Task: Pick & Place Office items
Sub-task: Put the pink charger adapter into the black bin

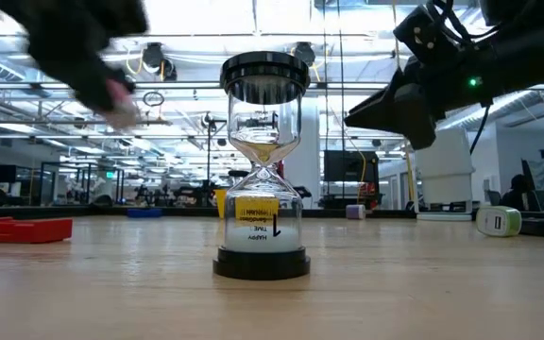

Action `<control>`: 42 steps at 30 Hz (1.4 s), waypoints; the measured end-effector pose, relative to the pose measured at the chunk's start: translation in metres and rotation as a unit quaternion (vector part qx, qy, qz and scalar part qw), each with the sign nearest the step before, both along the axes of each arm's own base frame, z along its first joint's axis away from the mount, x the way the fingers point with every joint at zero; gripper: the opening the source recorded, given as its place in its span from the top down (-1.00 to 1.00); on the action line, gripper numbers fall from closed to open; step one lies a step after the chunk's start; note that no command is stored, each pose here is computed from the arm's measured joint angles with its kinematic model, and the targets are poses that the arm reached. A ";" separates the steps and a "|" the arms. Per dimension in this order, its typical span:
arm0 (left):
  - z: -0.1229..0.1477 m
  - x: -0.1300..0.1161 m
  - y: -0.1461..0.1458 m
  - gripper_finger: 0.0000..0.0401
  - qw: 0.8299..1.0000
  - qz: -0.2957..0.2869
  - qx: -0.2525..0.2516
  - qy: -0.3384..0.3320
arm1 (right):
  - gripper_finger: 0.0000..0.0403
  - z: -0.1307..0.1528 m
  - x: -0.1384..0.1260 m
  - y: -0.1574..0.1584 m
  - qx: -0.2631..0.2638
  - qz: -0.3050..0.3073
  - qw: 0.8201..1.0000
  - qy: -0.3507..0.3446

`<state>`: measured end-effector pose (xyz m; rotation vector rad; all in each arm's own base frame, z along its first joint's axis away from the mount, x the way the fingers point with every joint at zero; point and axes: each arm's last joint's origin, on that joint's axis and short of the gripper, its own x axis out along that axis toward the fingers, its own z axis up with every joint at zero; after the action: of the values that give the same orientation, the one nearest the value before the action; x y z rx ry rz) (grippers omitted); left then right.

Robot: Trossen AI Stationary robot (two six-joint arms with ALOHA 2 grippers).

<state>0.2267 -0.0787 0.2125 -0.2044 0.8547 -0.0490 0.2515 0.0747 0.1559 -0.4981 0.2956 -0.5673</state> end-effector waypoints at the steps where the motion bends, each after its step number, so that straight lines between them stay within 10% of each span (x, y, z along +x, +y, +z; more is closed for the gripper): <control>1: 0.003 -0.008 -0.006 0.25 1.000 -0.003 -0.011 0.010 | 0.43 0.000 0.000 0.000 0.001 0.004 1.000 -0.002; 10: 0.020 -0.079 -0.044 0.25 0.986 -0.014 -0.117 0.118 | 0.78 0.002 0.001 0.001 -0.002 0.014 1.000 -0.006; 20: 0.005 -0.120 -0.078 0.24 0.927 0.044 -0.193 0.317 | 0.98 0.002 0.001 0.001 -0.004 0.014 1.000 -0.003; 42: -0.029 -0.120 -0.103 0.11 0.887 0.068 -0.153 0.431 | 0.99 0.002 0.001 0.001 -0.002 0.015 1.000 -0.003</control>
<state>0.1072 -0.1817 0.1839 -0.6102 1.7221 0.0449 0.2521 0.0755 0.1575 -0.5046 0.2810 -0.5410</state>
